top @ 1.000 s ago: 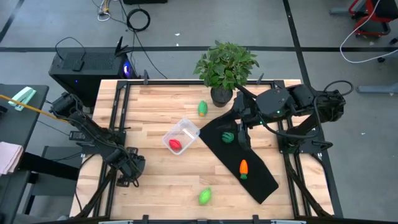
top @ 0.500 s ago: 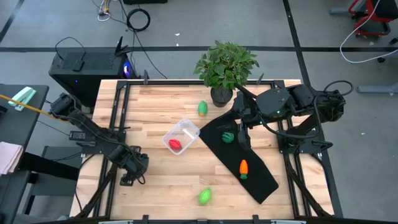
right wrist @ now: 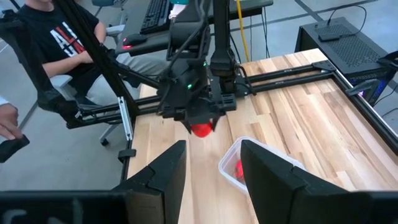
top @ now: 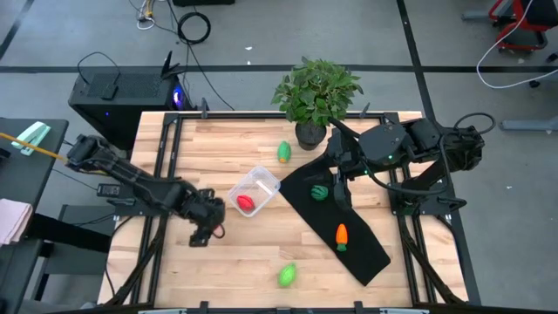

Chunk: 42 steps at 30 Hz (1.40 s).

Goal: Pick and placing Produce into tupperware
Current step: Put the red apple into the transparent bin

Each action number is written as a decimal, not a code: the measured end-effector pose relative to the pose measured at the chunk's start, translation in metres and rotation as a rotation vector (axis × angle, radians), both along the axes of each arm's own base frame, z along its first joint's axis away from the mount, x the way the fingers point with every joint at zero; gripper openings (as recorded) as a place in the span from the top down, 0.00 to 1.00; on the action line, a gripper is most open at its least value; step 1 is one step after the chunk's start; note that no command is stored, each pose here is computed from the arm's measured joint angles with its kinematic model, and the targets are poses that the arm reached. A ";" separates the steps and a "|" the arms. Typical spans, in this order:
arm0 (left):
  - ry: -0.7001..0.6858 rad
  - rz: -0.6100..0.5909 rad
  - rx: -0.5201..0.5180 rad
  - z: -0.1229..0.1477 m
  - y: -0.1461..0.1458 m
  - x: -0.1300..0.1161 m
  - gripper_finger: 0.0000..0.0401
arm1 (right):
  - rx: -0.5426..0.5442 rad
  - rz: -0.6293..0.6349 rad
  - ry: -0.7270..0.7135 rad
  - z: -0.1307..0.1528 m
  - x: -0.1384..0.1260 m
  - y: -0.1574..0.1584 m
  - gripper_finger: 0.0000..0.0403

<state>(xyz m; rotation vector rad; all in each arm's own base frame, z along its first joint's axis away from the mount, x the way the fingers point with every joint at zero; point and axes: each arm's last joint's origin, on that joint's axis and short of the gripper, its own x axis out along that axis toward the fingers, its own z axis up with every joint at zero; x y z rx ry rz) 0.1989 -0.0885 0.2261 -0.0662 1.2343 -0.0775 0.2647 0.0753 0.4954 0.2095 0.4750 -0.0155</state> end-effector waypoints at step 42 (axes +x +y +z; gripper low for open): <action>-0.222 0.098 0.168 -0.043 0.084 0.098 0.27 | -0.003 0.006 -0.007 0.001 0.000 0.001 0.60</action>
